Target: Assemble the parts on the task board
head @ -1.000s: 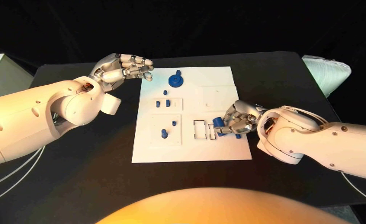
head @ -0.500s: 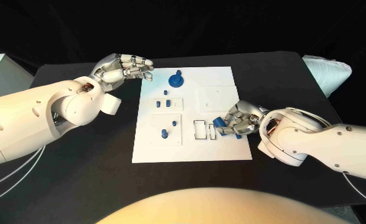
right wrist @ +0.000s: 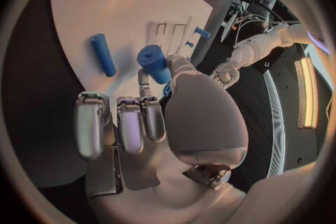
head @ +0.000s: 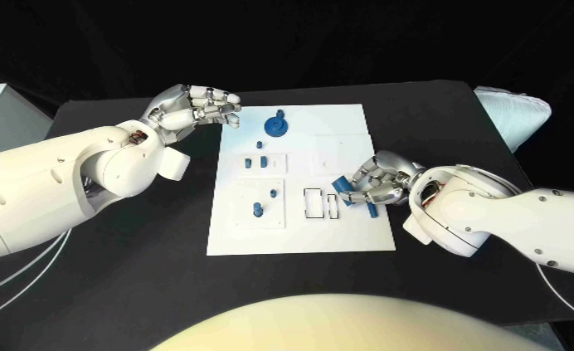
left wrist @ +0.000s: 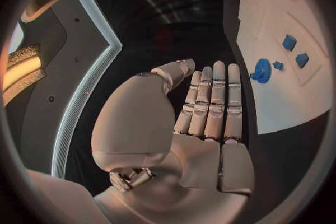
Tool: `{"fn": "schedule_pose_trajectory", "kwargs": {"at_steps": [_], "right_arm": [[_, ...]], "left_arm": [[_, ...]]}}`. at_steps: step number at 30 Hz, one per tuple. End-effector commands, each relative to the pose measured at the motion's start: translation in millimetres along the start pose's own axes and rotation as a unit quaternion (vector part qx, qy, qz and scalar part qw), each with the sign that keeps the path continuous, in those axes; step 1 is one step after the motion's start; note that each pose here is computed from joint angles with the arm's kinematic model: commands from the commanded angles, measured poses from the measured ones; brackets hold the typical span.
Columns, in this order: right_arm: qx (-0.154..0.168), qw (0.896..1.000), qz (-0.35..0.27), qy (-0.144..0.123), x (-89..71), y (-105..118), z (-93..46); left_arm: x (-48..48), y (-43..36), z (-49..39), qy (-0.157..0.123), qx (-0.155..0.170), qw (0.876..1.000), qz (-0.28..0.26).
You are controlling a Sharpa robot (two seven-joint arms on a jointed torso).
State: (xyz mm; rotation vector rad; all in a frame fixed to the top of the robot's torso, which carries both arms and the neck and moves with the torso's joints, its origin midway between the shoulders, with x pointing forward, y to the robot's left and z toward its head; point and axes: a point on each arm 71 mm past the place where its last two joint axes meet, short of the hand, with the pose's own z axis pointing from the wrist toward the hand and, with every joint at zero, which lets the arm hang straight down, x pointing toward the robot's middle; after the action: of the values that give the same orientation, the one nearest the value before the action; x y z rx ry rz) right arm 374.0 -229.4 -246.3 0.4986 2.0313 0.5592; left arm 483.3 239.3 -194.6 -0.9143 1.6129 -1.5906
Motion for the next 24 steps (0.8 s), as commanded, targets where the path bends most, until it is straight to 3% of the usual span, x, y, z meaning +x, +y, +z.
{"fn": "schedule_pose_trajectory", "kwargs": {"at_steps": [1,11,24], "right_arm": [[-0.01,1.0,0.016,-0.003,-1.6,4,-1.3],[-0.016,1.0,0.014,0.009,1.3,11,-0.7],[-0.01,0.998,0.01,0.058,21.0,27,9.6]], "left_arm": [[2.0,-0.5,0.4,0.007,0.003,1.0,-0.006],[1.2,-0.5,-0.2,0.006,0.003,1.0,-0.005],[2.4,-0.5,0.2,0.006,0.003,1.0,-0.006]]}}
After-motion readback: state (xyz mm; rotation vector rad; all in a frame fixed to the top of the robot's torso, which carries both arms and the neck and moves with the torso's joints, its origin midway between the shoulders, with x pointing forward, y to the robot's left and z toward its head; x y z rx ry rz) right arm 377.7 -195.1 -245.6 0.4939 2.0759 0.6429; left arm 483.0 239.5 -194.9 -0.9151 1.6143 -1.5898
